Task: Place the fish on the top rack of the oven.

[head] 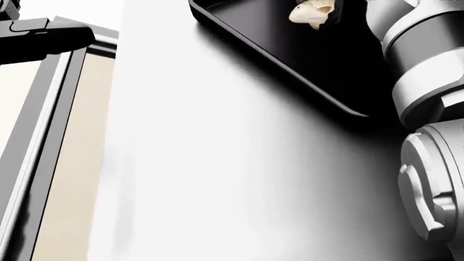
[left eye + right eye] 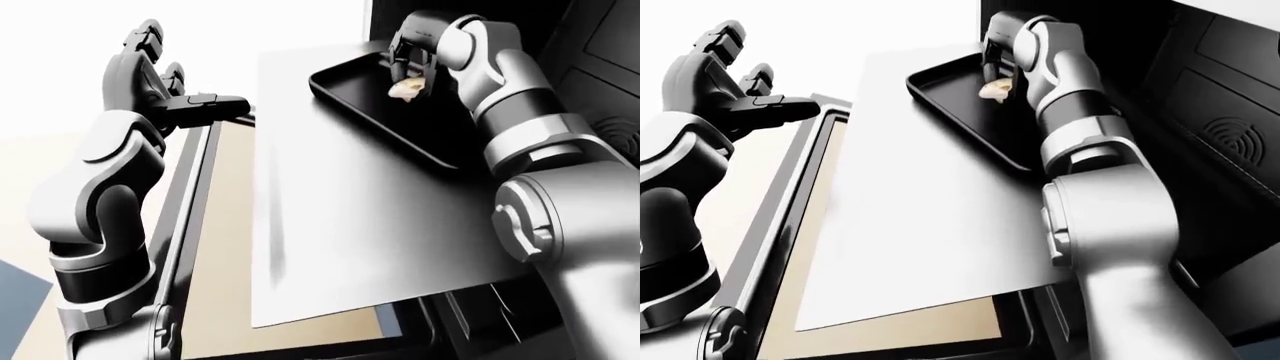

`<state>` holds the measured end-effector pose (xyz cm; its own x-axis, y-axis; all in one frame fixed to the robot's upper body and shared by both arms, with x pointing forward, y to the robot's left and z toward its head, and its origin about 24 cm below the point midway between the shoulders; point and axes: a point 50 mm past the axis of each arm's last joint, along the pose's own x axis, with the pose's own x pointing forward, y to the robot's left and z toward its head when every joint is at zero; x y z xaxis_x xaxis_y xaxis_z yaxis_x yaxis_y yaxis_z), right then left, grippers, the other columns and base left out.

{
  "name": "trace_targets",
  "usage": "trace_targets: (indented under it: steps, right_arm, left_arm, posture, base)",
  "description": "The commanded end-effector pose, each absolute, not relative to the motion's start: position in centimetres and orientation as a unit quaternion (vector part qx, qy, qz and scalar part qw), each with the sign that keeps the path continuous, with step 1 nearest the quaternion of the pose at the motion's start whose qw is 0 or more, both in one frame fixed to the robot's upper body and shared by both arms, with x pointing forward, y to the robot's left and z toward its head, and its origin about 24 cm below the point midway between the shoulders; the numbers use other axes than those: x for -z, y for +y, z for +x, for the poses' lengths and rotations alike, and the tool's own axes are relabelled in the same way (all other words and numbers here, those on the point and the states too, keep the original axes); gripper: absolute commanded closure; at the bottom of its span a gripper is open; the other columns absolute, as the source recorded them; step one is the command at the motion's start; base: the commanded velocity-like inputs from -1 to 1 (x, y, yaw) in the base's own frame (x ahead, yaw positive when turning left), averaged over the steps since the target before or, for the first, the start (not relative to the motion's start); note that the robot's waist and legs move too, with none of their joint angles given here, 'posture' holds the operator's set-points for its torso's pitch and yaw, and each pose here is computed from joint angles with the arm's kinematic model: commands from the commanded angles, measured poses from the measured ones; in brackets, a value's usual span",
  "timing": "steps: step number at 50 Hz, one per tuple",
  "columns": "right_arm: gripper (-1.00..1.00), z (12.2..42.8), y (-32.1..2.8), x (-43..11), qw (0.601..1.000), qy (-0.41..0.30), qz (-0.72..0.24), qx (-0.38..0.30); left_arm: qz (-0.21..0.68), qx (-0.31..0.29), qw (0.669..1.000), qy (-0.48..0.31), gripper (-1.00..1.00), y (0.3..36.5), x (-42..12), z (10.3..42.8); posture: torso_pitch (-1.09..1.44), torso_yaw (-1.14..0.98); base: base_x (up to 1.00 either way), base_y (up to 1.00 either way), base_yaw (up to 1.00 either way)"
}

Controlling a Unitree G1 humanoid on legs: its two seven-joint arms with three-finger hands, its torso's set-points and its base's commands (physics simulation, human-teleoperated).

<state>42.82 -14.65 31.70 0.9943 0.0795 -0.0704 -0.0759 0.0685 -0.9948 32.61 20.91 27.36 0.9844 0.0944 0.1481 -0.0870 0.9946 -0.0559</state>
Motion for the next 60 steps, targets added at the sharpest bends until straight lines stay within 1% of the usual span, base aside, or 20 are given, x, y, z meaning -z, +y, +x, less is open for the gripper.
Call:
trace_targets:
  steps: [1,2,34,35,37,39,40,41,42,46,47,50,52,54,55,58,59,60]
  right_arm:
    - [0.98,42.1,-14.0,-35.4,0.733,-0.064,-0.678,-0.011]
    - [1.00,42.1,-14.1,-35.3,0.734,-0.064,-0.676,-0.010]
    - [0.98,42.6,-14.6,-33.1,0.747,-0.059,-0.663,-0.001]
    - [0.84,42.6,-14.6,-33.1,0.747,-0.059,-0.662,-0.001]
    - [0.82,42.6,-14.6,-33.1,0.747,-0.059,-0.662,-0.001]
    - [0.73,42.6,-14.5,-33.3,0.747,-0.060,-0.662,-0.001]
    - [0.62,42.6,-14.5,-33.3,0.747,-0.060,-0.662,-0.001]
    - [0.38,42.6,-14.6,-33.3,0.747,-0.059,-0.662,-0.002]
    - [0.25,42.6,-14.6,-33.3,0.748,-0.059,-0.662,-0.002]
    - [0.18,42.5,-14.5,-33.6,0.748,-0.060,-0.661,-0.002]
    - [0.07,42.5,-14.5,-33.6,0.748,-0.061,-0.661,-0.002]
    - [0.00,42.5,-14.5,-33.7,0.748,-0.061,-0.661,-0.002]
    - [0.00,42.5,-14.4,-33.6,0.748,-0.060,-0.661,-0.002]
    - [-0.09,42.5,-14.4,-33.6,0.749,-0.059,-0.660,-0.004]
    - [-0.37,42.5,-14.4,-33.6,0.749,-0.059,-0.660,-0.004]
    - [-0.44,42.5,-14.4,-33.7,0.749,-0.060,-0.660,-0.003]
    - [-0.49,42.5,-14.4,-33.8,0.749,-0.060,-0.660,-0.003]
    - [-0.60,42.5,-14.4,-33.8,0.750,-0.060,-0.659,-0.004]
  left_arm:
    - [-0.023,-0.046,0.991,-0.123,-1.00,21.0,-29.3,32.0]
    - [-0.023,-0.046,0.991,-0.123,-1.00,21.0,-29.4,32.0]
    - [-0.024,-0.048,0.991,-0.120,-1.00,21.1,-29.0,31.8]
    - [-0.024,-0.048,0.991,-0.120,-1.00,21.1,-28.9,31.8]
    - [-0.024,-0.049,0.991,-0.120,-1.00,21.2,-28.9,31.8]
    - [-0.024,-0.049,0.991,-0.120,-1.00,21.2,-28.8,31.9]
    - [-0.024,-0.049,0.991,-0.119,-1.00,21.2,-28.7,31.9]
    - [-0.024,-0.049,0.991,-0.119,-1.00,21.1,-28.8,31.8]
    - [-0.024,-0.049,0.991,-0.119,-1.00,21.1,-28.9,31.8]
    - [-0.024,-0.048,0.991,-0.119,-1.00,21.1,-28.9,31.8]
    - [-0.025,-0.048,0.991,-0.119,-1.00,21.1,-28.8,31.9]
    - [-0.025,-0.049,0.991,-0.119,-1.00,21.1,-28.9,31.9]
    - [-0.025,-0.049,0.991,-0.119,-1.00,21.1,-28.8,31.9]
    - [-0.025,-0.049,0.991,-0.119,-1.00,21.1,-28.9,31.9]
    - [-0.026,-0.049,0.991,-0.119,-1.00,21.2,-28.8,31.9]
    - [-0.026,-0.050,0.991,-0.119,-1.00,21.2,-28.8,31.9]
    - [-0.026,-0.050,0.991,-0.120,-1.00,21.2,-29.0,31.9]
    - [-0.026,-0.049,0.991,-0.120,-1.00,21.1,-29.0,31.8]
  posture:
    - [0.00,0.00]
    - [0.00,0.00]
    - [0.00,0.00]
    - [0.00,0.00]
    - [0.00,0.00]
    - [0.00,0.00]
    - [0.00,0.00]
    - [0.00,0.00]
    - [0.00,0.00]
    - [0.00,0.00]
    - [0.00,0.00]
    - [0.00,0.00]
    - [0.00,0.00]
    - [0.00,0.00]
    - [0.00,0.00]
    - [0.00,0.00]
    - [0.00,0.00]
    - [0.00,0.00]
  base:
    - [0.00,0.00,0.00]
    - [0.00,0.00,0.00]
    - [0.00,0.00,0.00]
    - [0.00,0.00,0.00]
    - [0.00,0.00,0.00]
    - [0.00,0.00,0.00]
    - [0.00,0.00,0.00]
    - [0.00,0.00,0.00]
    - [0.00,0.00,0.00]
    - [0.00,0.00,0.00]
    - [0.00,0.00,0.00]
    - [0.00,0.00,0.00]
    - [0.00,0.00,0.00]
    - [0.00,0.00,0.00]
    - [0.00,0.00,0.00]
    - [0.00,0.00,0.00]
    - [0.00,0.00,0.00]
    - [0.00,0.00,0.00]
